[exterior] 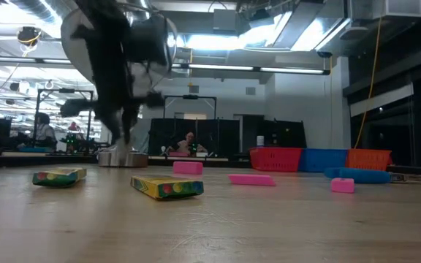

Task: Pick & Place School Supplies
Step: Put the top crayon box into the orange bin

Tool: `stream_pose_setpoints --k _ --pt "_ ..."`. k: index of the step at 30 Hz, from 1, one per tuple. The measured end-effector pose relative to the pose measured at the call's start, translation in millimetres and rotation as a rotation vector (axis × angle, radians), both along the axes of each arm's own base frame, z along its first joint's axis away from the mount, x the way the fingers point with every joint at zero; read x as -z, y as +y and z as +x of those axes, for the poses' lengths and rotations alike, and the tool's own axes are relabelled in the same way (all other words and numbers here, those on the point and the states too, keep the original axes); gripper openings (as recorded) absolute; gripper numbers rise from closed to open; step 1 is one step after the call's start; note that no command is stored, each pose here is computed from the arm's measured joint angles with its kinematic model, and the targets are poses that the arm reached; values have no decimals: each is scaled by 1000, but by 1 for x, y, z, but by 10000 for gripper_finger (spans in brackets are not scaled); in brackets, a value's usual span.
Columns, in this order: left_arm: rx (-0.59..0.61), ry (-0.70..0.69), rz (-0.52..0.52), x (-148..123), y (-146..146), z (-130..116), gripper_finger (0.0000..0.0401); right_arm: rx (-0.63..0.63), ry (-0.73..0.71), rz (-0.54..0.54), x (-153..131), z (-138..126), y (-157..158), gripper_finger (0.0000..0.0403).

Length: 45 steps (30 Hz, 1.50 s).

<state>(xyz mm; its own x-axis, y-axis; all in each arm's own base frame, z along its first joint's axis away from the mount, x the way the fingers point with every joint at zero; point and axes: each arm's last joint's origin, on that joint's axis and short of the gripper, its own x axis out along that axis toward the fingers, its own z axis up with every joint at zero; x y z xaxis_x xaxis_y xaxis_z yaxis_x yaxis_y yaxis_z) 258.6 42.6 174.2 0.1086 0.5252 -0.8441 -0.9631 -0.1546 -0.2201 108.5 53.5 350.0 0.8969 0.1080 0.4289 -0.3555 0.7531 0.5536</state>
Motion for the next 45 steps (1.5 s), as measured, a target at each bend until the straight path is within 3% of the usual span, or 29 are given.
stream_pose_setpoints --k 4,8,11,13,16,22,26,32,45 --pt "302 -231 33 -36 -48 8 27 -35 30 -9 4 7 5 192" --pt "749 -613 216 -90 -102 20 27 -72 87 2 11 19 13 192" --pt "883 -876 350 -123 -119 25 27 -94 146 30 18 30 20 192" --pt "876 -965 417 -134 -118 26 27 -98 165 57 22 38 22 192" --pt "850 -953 455 -135 -112 34 27 -76 157 91 24 50 22 192" --pt "860 -1034 426 -129 -106 58 27 -41 150 129 32 74 22 201" --pt "877 -1117 422 -127 -110 69 27 -32 201 163 44 90 20 231" --pt "897 -1137 390 -127 -113 78 27 -35 172 184 51 107 20 264" --pt "931 -1152 371 -129 -117 77 27 -9 224 162 50 145 14 245"
